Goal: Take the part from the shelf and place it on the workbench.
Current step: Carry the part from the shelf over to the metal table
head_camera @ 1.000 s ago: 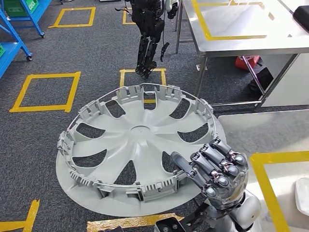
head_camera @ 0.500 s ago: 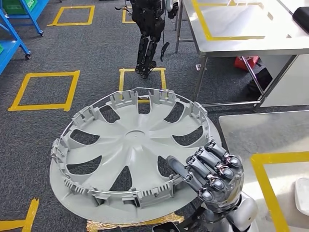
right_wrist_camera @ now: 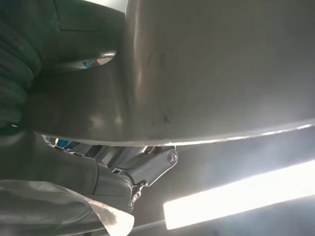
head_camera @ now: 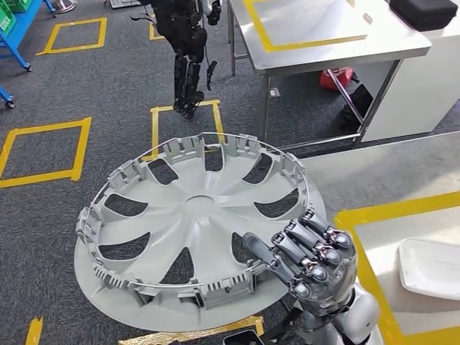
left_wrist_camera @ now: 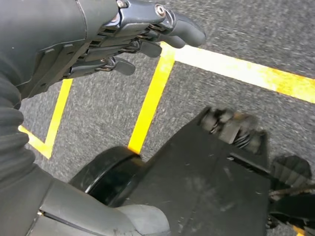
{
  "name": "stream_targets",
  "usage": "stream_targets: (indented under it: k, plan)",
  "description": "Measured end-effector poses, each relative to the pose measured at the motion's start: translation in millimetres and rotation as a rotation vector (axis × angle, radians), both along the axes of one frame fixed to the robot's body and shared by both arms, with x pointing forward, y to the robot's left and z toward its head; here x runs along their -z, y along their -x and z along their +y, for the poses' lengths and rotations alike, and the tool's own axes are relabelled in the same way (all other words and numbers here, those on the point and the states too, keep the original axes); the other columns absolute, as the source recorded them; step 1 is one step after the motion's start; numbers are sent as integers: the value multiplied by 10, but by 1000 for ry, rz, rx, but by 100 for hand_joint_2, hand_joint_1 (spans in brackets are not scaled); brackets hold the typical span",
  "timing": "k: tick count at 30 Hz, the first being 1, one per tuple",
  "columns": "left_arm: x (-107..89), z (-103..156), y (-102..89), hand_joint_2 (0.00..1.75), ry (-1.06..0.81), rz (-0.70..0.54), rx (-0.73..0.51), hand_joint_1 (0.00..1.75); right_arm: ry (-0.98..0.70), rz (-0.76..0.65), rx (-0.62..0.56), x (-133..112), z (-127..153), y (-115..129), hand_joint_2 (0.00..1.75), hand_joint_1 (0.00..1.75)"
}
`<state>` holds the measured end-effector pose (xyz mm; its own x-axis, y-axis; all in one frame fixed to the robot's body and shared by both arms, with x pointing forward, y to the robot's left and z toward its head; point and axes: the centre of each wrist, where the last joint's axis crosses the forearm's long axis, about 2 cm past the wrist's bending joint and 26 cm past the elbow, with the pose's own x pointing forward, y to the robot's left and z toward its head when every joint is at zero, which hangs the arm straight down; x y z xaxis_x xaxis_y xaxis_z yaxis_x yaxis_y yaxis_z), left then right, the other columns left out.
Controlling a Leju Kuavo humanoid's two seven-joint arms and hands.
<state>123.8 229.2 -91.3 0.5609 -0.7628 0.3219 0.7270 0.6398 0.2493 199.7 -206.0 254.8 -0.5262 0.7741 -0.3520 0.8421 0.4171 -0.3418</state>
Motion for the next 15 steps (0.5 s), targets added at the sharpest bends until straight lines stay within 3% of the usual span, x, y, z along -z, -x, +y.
stream_targets:
  k: [15]
  plan:
    - [17,74,23,175,-13,15,-10,0,1,10,-16,20,51,-50,175,175]
